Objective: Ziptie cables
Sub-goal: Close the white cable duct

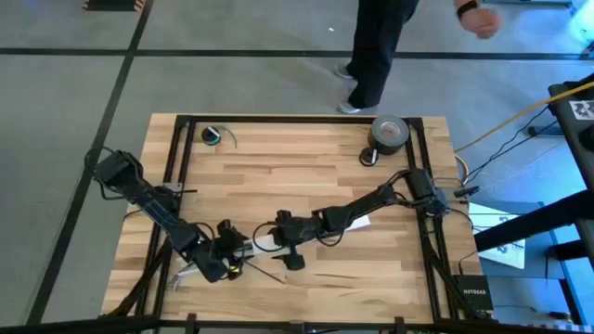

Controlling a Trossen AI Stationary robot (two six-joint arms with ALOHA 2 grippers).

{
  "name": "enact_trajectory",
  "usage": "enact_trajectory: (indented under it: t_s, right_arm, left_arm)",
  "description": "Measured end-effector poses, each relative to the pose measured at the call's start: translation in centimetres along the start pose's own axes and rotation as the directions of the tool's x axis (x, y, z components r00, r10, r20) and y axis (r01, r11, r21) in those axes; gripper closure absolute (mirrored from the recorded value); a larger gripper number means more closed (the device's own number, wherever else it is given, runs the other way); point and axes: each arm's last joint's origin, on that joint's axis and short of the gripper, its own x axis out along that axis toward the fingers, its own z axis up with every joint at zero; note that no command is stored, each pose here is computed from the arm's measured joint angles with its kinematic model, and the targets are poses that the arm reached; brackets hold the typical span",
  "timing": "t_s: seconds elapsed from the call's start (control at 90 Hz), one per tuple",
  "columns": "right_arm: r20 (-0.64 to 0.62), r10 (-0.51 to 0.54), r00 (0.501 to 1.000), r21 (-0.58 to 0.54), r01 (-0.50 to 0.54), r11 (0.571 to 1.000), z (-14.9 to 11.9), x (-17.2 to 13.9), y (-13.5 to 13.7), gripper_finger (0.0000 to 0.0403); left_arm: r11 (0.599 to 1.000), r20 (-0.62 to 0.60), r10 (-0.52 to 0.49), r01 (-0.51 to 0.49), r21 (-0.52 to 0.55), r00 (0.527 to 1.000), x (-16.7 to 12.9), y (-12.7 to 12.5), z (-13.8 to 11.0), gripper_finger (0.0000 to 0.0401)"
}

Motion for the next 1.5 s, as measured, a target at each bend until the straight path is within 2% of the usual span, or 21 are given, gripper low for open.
enact_trajectory:
  t_s: [0.111,0.356,0.689,0.856,1.156,1.5]
  right_arm:
    - [0.01,0.001,1.0,0.0,-0.001,1.0,0.1,0.0,0.0,0.0041]
    - [0.013,-0.003,1.0,0.0,0.003,1.0,0.1,0.0,0.0,0.0052]
    - [0.001,-0.012,1.0,0.023,0.011,1.0,0.0,0.0,-0.9,0.0149]
    - [0.009,-0.009,1.0,0.021,0.009,1.0,0.1,0.0,-0.9,0.0183]
    - [0.053,-0.005,0.999,0.06,0.002,0.998,0.8,0.0,-0.8,0.0182]
    - [0.049,-0.004,0.999,0.062,0.001,0.998,2.1,2.2,-0.9,0.0182]
  left_arm:
    - [1.0,0.0,0.001,-0.001,0.002,1.0,0.0,0.0,0.0,0.016]
    - [1.0,0.0,0.001,-0.001,0.005,1.0,0.0,0.0,0.0,0.0162]
    - [1.0,0.0,0.001,-0.001,0.008,1.0,0.0,0.0,0.0,0.0162]
    - [1.0,-0.002,0.004,-0.004,0.016,1.0,0.0,0.0,0.0,0.0162]
    - [0.999,-0.003,0.004,-0.004,0.031,1.0,0.0,0.0,-0.1,0.0162]
    - [0.999,-0.026,-0.004,0.005,0.038,1.0,0.0,0.1,-0.2,0.0162]
